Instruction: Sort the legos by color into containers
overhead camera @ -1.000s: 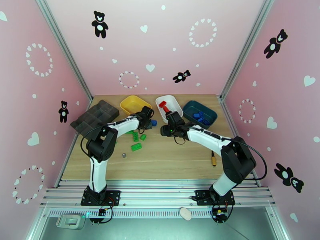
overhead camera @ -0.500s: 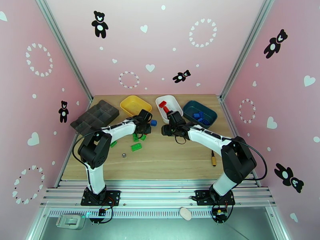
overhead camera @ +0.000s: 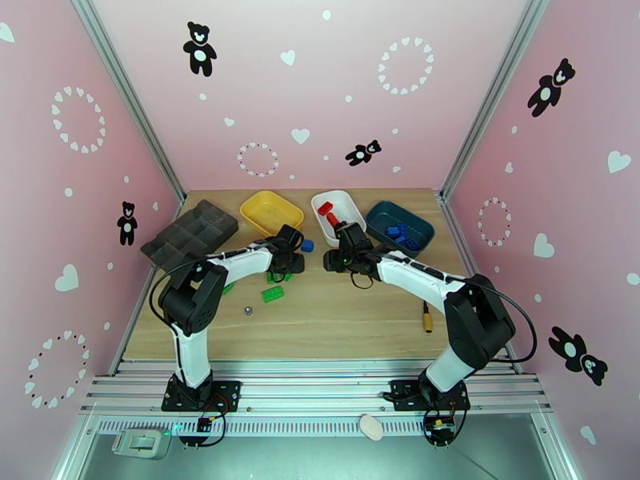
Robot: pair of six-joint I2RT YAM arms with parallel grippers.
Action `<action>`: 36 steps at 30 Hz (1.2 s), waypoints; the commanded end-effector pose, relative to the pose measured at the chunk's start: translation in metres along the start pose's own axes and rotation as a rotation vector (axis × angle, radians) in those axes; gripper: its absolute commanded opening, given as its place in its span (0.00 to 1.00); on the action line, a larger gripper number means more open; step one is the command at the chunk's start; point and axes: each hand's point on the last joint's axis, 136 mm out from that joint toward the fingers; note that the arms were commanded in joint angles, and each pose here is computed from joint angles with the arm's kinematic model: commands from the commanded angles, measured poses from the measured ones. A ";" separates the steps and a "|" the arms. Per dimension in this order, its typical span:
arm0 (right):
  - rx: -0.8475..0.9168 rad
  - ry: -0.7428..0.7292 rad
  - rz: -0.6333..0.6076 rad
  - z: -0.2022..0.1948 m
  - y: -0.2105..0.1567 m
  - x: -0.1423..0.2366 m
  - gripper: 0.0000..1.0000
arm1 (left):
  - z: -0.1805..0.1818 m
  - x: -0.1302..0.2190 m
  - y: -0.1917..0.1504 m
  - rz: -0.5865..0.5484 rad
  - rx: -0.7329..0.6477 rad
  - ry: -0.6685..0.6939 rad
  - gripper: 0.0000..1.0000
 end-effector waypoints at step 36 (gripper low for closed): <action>-0.077 -0.169 -0.167 -0.081 0.026 0.084 0.77 | -0.203 0.029 0.102 0.009 -0.009 -0.496 0.62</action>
Point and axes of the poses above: each hand's point on the last joint's axis, 136 mm out from that joint toward the fingers, its own x axis back along the fingers, its own z axis along the line the jaws close on, y = z × x, and after that the axes turned 14 degrees about x, right-handed
